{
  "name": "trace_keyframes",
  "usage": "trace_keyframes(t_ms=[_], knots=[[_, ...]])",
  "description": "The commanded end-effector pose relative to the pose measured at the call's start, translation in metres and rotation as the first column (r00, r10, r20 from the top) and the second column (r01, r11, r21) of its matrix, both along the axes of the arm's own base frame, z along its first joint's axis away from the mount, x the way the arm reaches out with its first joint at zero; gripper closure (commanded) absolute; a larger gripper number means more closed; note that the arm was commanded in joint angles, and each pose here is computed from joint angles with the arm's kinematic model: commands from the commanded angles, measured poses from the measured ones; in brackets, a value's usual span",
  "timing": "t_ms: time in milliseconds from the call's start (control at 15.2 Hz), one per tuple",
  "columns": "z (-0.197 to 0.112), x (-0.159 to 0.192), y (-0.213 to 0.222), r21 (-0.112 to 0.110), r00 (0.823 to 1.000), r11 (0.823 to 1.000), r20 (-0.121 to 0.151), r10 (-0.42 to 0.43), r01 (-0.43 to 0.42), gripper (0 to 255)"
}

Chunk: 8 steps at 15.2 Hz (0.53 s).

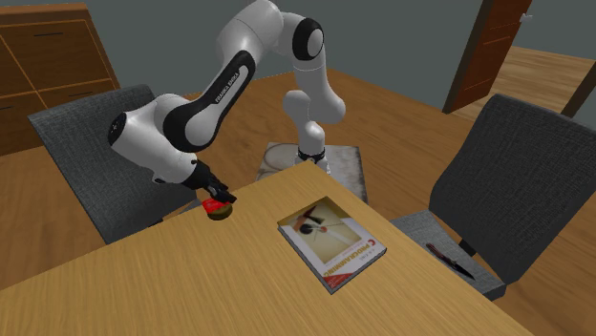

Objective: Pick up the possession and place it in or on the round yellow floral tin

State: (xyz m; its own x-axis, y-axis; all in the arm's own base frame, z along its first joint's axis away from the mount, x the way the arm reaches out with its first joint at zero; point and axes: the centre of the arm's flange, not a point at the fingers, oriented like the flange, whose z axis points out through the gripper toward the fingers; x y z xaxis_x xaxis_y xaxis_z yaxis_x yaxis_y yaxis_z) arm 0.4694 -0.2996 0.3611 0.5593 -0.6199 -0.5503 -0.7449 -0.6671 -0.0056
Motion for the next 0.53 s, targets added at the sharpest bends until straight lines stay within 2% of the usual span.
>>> trace_keyframes(t_ms=[0,330,462], knots=[[0.000,0.000,0.000,0.000,1.000,1.000,0.000,0.000,0.000,0],[0.000,0.000,0.000,0.000,1.000,1.000,0.000,0.000,0.000,0],[0.022,0.010,-0.011,0.000,1.000,1.000,0.000,0.000,0.000,0]])
